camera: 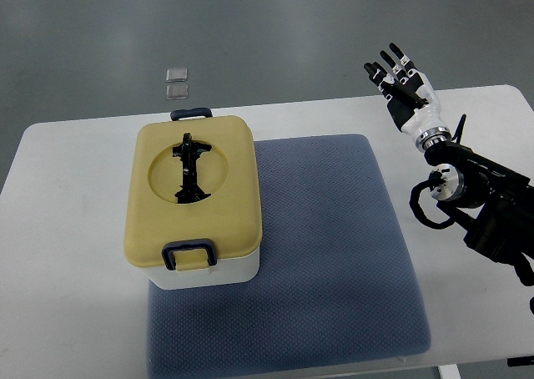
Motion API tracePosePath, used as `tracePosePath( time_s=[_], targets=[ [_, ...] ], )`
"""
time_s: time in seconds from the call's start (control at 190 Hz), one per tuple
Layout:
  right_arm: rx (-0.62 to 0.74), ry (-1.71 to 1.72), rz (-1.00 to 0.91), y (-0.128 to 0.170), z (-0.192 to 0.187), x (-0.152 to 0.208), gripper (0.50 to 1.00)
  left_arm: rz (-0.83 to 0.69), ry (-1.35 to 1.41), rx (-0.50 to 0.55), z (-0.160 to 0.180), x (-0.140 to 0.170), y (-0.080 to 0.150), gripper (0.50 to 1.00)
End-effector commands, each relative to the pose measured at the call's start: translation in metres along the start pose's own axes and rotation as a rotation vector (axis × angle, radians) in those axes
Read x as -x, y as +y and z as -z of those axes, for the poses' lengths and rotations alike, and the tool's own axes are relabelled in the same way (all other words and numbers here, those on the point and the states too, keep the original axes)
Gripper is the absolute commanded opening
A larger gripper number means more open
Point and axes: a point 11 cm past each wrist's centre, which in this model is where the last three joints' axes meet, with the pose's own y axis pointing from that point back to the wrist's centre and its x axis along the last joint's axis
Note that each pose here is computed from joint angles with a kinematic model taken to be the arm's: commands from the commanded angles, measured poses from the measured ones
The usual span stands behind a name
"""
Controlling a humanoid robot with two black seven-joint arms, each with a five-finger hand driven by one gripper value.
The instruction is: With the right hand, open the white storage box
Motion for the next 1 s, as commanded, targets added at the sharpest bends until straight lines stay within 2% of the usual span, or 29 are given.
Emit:
tracePosePath(
  time_s=[0.0, 0.997],
  targets=[
    [0.000, 0.000, 0.001, 0.000, 0.000, 0.000, 0.928, 0.000, 0.001, 0.000, 0.000, 0.000, 0.000, 1.000],
    [0.001, 0.017, -0.024, -0.002, -0.004, -0.007, 0.928, -0.009, 0.001, 0.006, -0.004, -0.002, 0.000, 1.000]
  ],
)
